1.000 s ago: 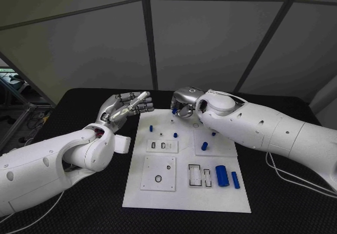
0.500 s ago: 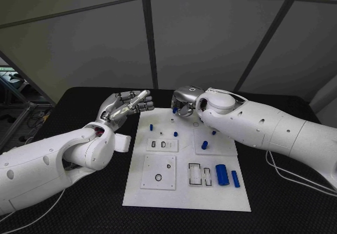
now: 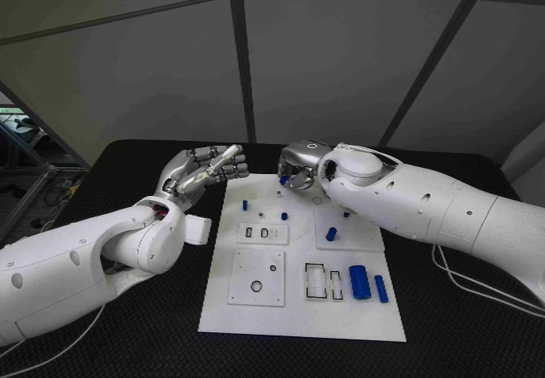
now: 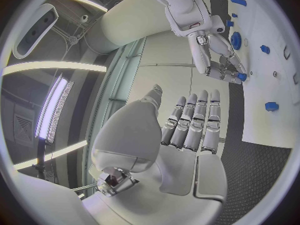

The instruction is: Assemble the parts on the task board

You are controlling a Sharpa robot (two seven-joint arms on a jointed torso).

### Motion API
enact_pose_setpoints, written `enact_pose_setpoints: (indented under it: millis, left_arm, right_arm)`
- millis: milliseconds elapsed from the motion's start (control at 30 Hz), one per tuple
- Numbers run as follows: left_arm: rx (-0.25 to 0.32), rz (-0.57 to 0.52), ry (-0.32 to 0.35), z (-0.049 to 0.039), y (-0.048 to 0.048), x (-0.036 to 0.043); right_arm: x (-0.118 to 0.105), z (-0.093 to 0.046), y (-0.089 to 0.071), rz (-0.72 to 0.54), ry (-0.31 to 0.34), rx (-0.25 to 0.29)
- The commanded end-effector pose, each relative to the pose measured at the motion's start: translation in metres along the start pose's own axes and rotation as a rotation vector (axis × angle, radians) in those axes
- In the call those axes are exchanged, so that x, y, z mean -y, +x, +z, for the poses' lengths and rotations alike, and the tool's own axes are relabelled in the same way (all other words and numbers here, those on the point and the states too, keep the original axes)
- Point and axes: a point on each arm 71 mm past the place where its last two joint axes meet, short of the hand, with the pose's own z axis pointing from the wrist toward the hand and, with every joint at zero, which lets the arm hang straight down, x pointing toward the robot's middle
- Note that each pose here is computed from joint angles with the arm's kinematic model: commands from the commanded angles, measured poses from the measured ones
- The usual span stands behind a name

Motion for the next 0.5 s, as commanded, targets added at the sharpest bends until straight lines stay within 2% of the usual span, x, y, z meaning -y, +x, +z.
enact_pose_setpoints:
  millis: [33,367,500]
  left_arm:
    - [-0.013,0.001,0.019,0.0006,0.001,0.0021]
    - [-0.011,0.003,0.013,0.0009,-0.0001,0.0015]
    - [-0.005,0.006,0.01,0.001,-0.0027,0.001]
  right_arm:
    - [0.0009,-0.0004,0.001,-0.008,0.002,-0.004]
    - [0.0021,0.0005,0.0017,-0.01,0.004,-0.009]
    - [0.0046,-0.0044,-0.0005,-0.008,0.003,0.012]
